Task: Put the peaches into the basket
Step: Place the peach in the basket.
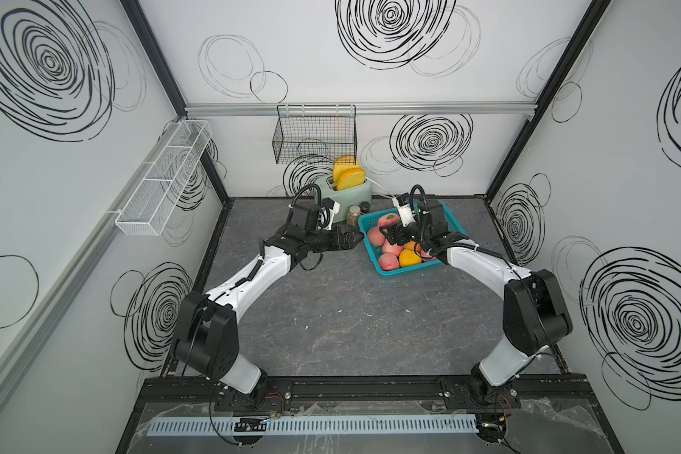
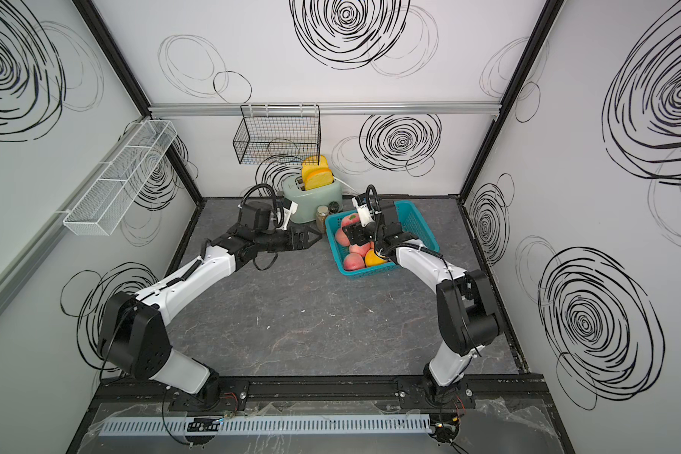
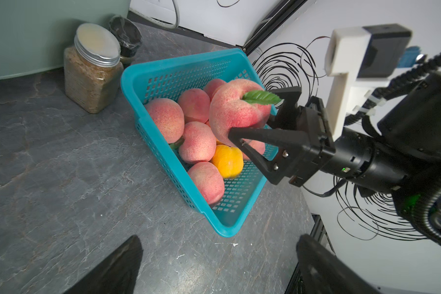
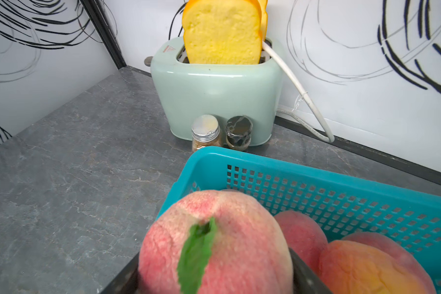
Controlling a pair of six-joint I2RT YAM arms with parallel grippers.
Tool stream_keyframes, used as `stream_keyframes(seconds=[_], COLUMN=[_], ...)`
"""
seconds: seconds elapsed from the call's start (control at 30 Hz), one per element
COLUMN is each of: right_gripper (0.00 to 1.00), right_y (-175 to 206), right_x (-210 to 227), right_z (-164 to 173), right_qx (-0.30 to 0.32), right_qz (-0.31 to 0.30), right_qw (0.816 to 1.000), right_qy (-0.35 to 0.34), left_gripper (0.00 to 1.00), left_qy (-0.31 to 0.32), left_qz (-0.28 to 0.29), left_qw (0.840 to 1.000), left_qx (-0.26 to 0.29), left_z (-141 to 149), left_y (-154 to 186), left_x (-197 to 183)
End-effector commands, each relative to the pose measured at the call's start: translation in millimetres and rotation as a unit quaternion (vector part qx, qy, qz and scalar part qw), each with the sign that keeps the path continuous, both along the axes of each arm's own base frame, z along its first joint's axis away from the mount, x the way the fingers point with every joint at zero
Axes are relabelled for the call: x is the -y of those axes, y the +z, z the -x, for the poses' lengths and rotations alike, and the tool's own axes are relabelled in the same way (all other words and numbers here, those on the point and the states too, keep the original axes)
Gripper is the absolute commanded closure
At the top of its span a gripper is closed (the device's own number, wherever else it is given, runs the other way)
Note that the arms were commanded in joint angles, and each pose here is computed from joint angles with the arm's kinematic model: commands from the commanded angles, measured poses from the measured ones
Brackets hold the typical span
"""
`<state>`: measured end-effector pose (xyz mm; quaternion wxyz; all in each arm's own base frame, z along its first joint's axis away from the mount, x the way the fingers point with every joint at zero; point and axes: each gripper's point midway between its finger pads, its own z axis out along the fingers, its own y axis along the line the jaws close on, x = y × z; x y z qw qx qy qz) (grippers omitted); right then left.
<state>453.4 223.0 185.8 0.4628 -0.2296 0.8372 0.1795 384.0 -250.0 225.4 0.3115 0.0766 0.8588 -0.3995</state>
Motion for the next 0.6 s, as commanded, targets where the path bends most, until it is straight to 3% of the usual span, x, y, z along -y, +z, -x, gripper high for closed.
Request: stream_keyframes(seconds=[0.0, 0.57], right_gripper=[0.28, 0.28], right_y=[1.3, -30.0], right_x=[7.6, 21.6], right_z=[-16.1, -53.9], right_qx=[0.014, 0.003], right_qz=[0.032, 0.081], right_qw=[0.999, 0.996], right_qy=[-0.011, -0.035], left_gripper=[0.02, 0.02], left_qy=[0.005, 0.018], left_qz=[-0.01, -0.022], left_qw=[0.999, 0.999], left_qx=[0.041, 0.047], left_z=[-5.0, -9.9], left_y=[17.9, 11.2], left_x=[-2.5, -6.0])
